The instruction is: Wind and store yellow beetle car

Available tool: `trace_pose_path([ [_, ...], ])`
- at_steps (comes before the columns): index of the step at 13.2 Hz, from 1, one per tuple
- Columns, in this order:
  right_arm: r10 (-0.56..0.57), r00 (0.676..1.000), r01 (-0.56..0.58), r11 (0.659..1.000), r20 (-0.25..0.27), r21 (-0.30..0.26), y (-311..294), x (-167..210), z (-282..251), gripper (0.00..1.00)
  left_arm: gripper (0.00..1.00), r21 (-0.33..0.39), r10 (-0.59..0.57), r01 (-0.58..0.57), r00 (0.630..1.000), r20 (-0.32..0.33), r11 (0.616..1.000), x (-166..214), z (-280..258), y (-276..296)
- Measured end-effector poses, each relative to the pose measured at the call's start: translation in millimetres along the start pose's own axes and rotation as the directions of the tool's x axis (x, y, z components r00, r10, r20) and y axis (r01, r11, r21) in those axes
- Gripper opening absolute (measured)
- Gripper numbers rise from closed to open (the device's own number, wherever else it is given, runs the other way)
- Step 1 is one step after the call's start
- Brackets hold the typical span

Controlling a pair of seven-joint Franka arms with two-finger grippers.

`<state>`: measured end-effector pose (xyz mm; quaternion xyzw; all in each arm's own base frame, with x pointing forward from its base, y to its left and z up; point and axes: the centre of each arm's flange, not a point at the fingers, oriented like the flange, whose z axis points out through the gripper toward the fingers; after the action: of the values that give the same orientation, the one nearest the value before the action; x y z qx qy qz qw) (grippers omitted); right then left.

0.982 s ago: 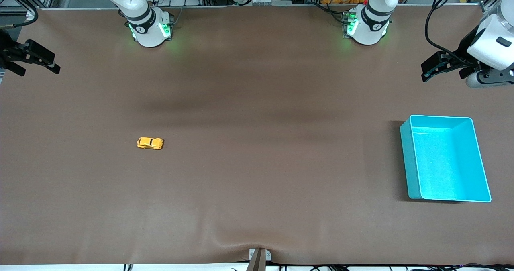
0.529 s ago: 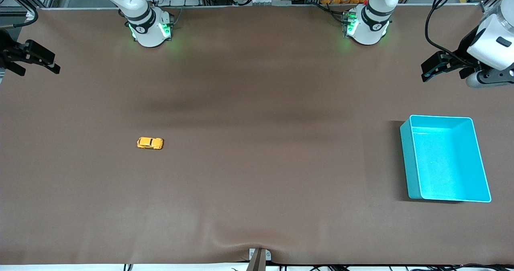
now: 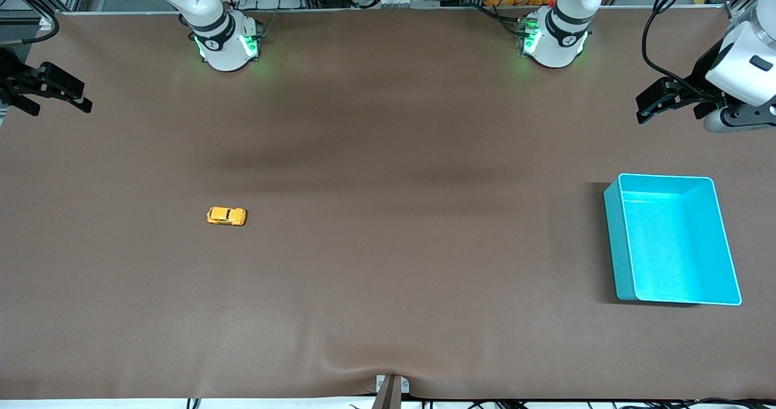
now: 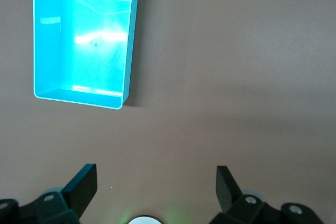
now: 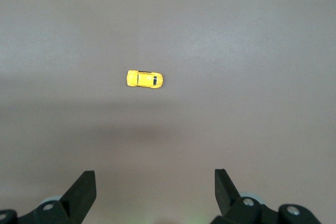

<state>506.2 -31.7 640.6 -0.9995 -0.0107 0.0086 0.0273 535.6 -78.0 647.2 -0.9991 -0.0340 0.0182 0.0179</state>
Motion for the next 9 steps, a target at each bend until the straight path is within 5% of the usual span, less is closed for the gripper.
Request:
trace_pose_path([
  [6,0.001,1.0,-0.001,1.0,0.017,-0.001,0,5,8,1.0,1.0,0.0,0.0,0.0,1.0,0.0,1.0,0,0,0],
  [9,-0.038,0.997,0.038,0.999,0.069,-0.003,-13,18,35,1.0,1.0,0.0,0.0,0.0,1.0,0.0,1.0,0,0,0],
])
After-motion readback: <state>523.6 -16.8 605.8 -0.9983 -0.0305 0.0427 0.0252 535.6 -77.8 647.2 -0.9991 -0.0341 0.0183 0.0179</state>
